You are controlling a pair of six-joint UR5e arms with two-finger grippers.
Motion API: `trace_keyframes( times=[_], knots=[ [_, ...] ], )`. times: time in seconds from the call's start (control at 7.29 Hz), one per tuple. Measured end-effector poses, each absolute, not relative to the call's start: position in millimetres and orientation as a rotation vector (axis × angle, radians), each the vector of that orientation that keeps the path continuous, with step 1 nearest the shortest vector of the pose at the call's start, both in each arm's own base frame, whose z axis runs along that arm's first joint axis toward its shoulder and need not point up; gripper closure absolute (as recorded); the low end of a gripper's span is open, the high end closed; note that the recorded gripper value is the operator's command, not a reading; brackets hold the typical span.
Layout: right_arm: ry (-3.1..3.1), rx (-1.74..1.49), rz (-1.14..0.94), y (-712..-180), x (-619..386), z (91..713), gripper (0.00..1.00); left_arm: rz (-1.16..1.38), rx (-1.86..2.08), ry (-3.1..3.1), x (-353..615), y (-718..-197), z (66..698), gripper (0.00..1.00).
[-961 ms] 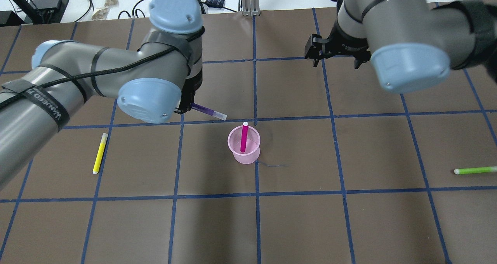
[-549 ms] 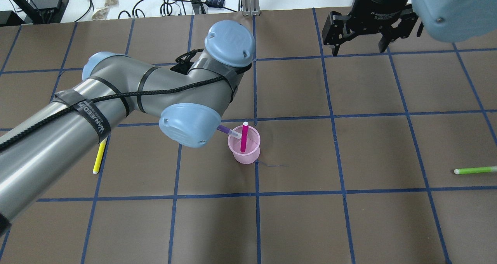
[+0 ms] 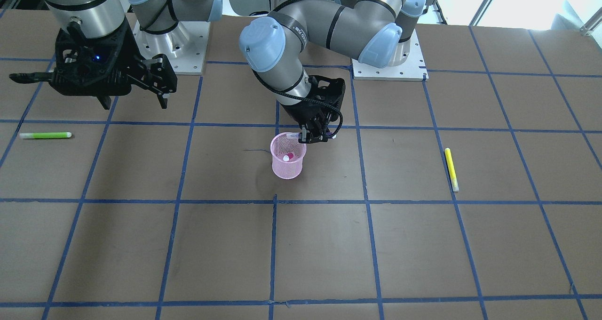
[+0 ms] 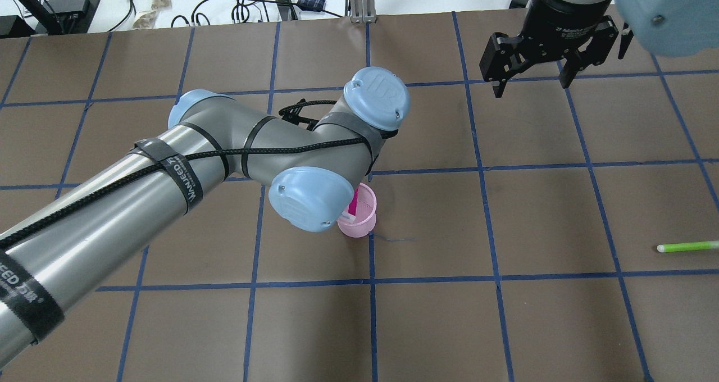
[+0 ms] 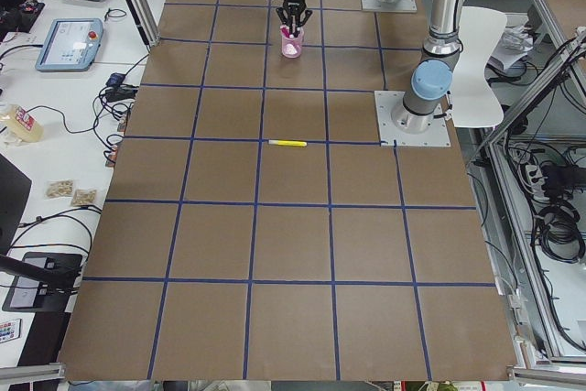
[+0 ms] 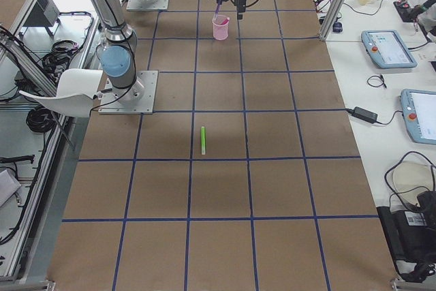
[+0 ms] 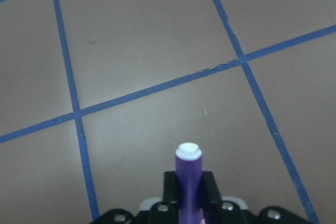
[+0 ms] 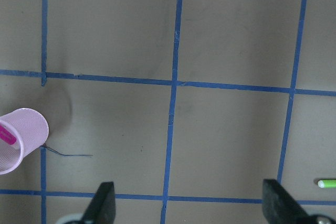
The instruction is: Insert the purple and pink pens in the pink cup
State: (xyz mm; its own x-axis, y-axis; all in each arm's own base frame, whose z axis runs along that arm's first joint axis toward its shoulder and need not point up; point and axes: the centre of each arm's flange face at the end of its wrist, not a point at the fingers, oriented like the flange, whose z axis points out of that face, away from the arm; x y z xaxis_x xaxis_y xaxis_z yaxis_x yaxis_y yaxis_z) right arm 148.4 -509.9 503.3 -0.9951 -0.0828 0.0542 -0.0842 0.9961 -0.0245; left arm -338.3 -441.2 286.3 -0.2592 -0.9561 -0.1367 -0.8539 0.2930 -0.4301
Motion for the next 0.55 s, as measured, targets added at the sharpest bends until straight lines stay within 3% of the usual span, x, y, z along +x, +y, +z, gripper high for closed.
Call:
trace_keyframes(
  times=[0.55],
  knots=[
    [-3.091, 0.120, 0.072, -512.0, 148.7, 504.2, 0.00, -0.402, -1.653, 2.169, -347.2, -448.6, 274.7, 1.00]
  ],
)
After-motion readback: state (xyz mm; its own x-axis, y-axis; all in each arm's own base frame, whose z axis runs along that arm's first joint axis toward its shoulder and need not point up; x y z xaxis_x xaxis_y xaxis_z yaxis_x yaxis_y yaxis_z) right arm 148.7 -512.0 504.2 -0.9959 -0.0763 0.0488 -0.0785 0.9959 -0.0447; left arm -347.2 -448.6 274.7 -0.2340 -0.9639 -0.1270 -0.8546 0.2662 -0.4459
